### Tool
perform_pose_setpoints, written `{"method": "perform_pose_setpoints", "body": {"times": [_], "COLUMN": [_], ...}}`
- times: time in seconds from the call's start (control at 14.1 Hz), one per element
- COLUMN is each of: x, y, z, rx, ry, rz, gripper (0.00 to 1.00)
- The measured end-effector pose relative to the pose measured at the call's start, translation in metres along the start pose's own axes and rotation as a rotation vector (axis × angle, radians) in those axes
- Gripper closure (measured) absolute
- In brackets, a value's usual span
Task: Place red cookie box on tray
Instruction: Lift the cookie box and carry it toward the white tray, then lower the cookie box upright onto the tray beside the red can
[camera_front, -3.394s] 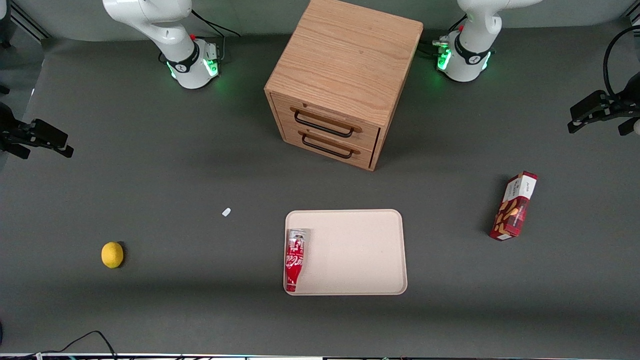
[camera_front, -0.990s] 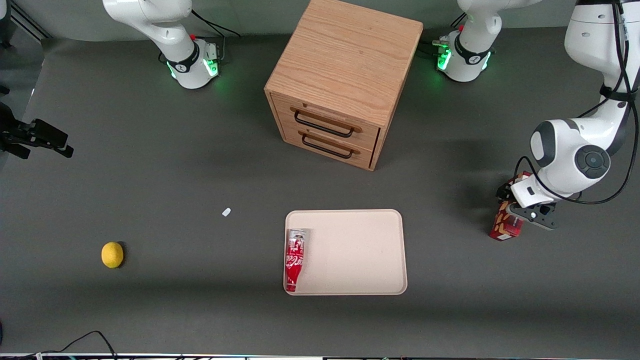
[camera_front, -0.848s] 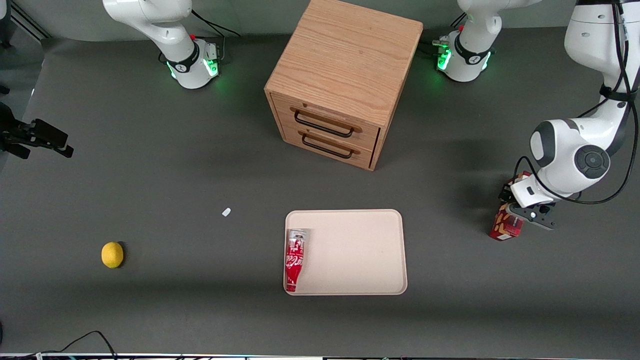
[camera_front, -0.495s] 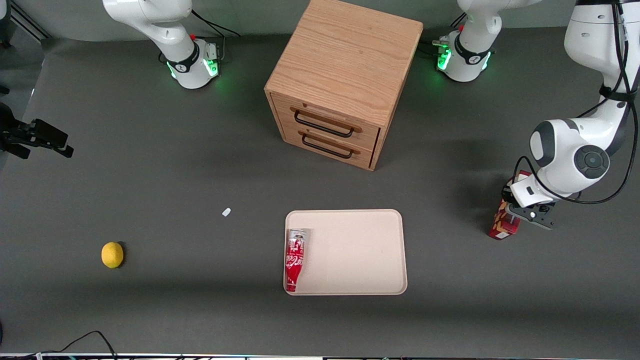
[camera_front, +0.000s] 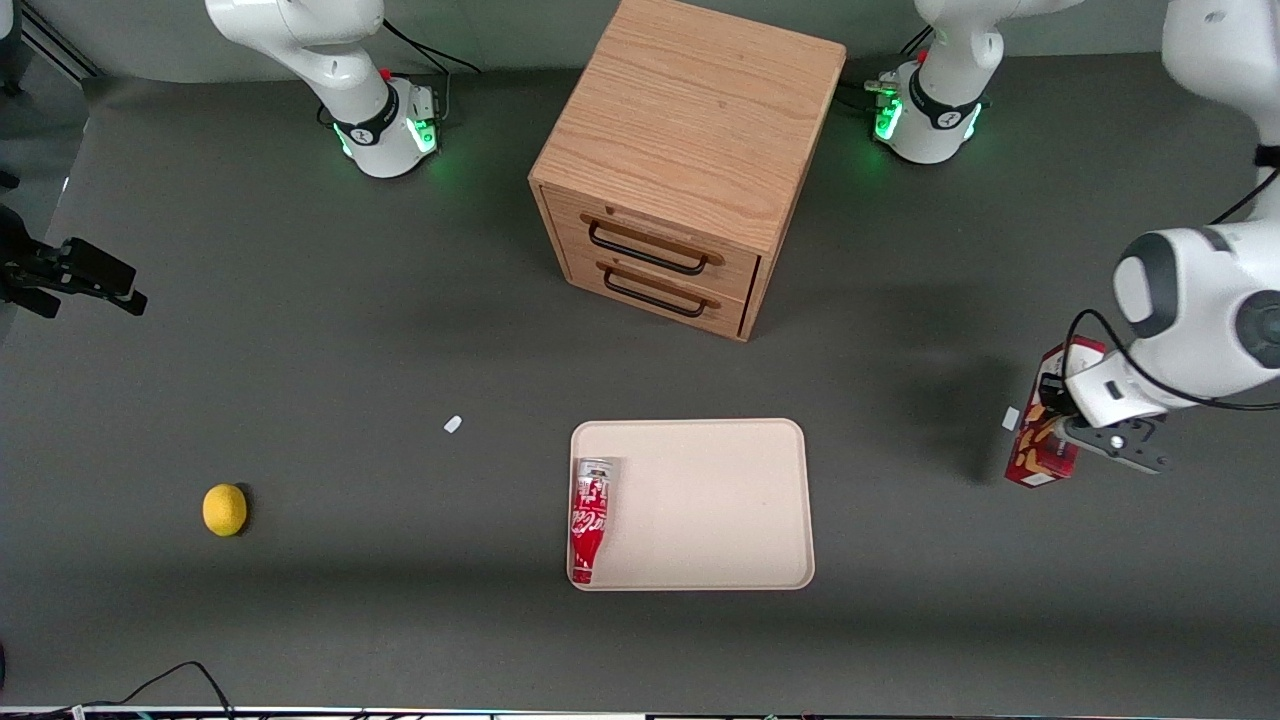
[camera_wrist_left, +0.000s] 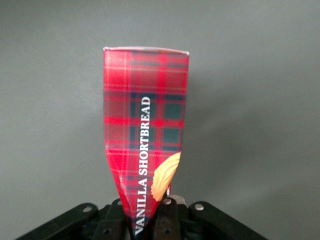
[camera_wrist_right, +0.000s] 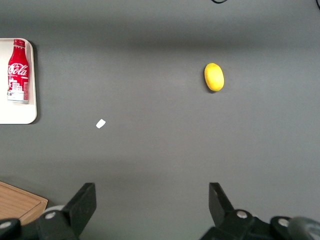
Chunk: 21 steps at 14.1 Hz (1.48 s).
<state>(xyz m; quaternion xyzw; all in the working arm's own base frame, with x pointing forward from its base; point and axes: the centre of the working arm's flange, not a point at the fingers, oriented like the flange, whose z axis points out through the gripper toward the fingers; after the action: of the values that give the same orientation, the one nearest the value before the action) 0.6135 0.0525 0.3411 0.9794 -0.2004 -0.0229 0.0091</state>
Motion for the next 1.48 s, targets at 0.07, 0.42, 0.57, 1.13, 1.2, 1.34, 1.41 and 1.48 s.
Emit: {"method": "perform_pose_setpoints", "body": {"times": [0.07, 0.42, 0.57, 1.13, 1.2, 1.34, 1.41, 1.48], "x": [0.006, 0.050, 0.067, 0.181, 0.191, 0.207, 0.212, 0.215], "y": [0.002, 0.082, 0.123, 0.246, 0.261, 0.289, 0.299, 0.307], "z": [-0.029, -0.158, -0.180, -0.080, -0.054, -0.001, 0.024, 0.046], "rx": [-0.020, -0.054, -0.060, -0.113, -0.101, -0.071, -0.062, -0.052], "ry": [-0.005, -0.024, -0.019, 0.040, 0.051, 0.061, 0.060, 0.059], "rz": [-0.022, -0.190, -0.248, -0.455, -0.459, -0.447, -0.437, -0.424], "gripper": [0.84, 0.84, 0.84, 0.84, 0.84, 0.84, 0.84, 0.84]}}
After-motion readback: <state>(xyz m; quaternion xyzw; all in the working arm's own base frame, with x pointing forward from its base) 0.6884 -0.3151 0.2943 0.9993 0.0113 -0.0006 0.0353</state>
